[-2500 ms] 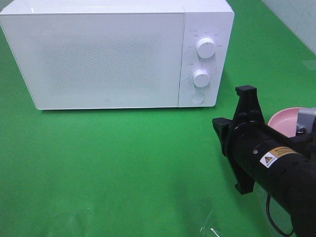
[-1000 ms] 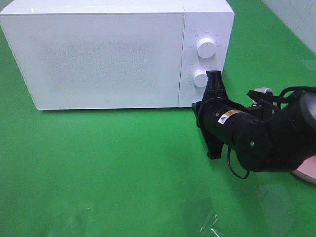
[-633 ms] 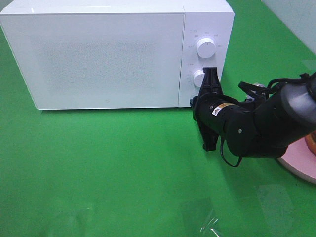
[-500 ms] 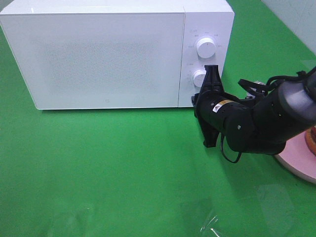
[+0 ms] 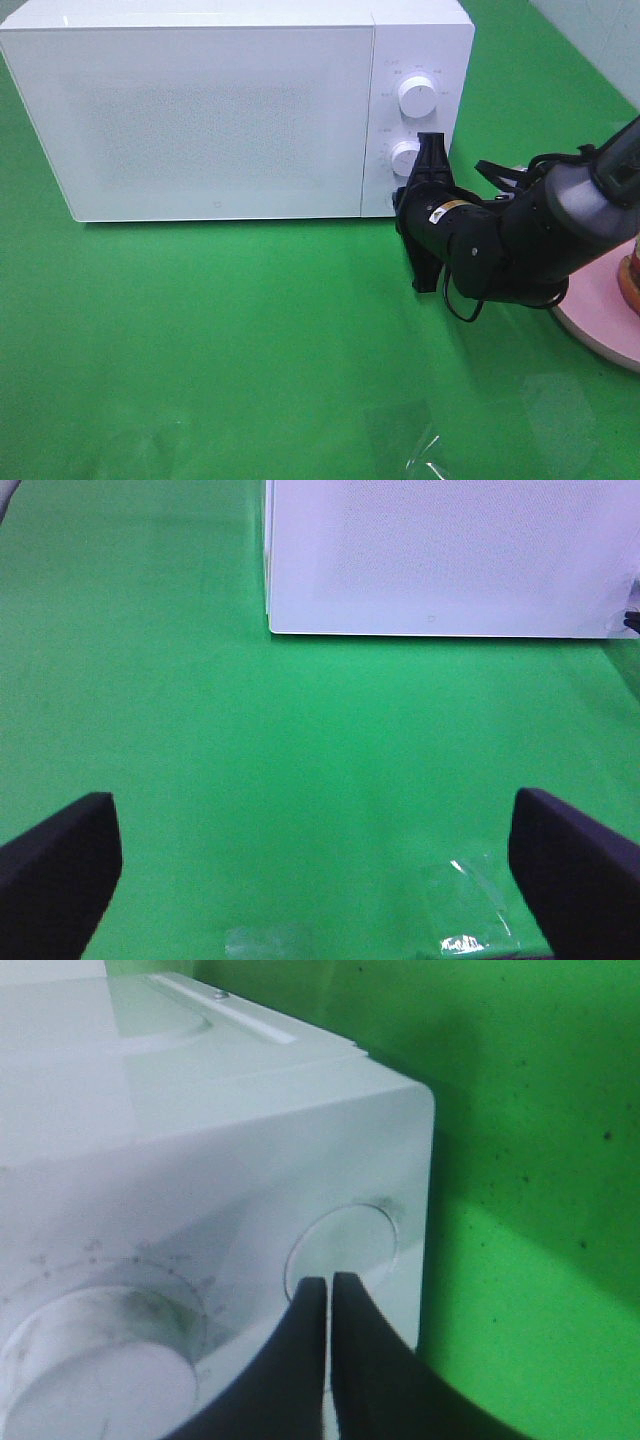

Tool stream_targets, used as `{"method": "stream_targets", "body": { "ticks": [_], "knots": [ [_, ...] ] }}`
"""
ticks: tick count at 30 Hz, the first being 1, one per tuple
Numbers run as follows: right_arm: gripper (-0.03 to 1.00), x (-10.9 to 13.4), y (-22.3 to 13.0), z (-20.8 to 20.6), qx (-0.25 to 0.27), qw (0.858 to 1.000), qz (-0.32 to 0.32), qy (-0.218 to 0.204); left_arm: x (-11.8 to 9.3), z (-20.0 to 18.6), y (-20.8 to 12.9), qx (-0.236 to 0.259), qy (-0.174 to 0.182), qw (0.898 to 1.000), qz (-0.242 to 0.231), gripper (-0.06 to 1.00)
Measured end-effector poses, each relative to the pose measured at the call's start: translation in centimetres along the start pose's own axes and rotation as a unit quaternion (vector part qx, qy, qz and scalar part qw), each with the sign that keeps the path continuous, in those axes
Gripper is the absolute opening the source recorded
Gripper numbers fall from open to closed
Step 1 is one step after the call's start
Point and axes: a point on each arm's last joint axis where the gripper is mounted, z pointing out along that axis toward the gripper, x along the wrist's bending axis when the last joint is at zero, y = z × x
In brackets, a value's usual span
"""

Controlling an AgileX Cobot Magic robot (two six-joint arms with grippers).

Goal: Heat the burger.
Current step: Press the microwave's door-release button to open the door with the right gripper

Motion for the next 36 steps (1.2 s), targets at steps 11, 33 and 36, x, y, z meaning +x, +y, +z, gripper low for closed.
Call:
{"method": "stream_targets", "body": {
  "ticks": [11,33,36],
  "knots": [
    [0.03,0.3,0.0,0.8,-0.002,1.000,0.005,0.006,0.0,0.0,0.0,0.000,0.000,1.000,0.000,0.97],
    [0.03,-0.1,0.1,1.5,-0.027,0.999,0.004,0.016,0.0,0.0,0.0,0.000,0.000,1.000,0.000,0.97],
    [0.03,-0.2,0.0,1.6,-0.033,0.999,0.007,0.021,0.0,0.0,0.0,0.000,0.000,1.000,0.000,0.97]
  ]
}}
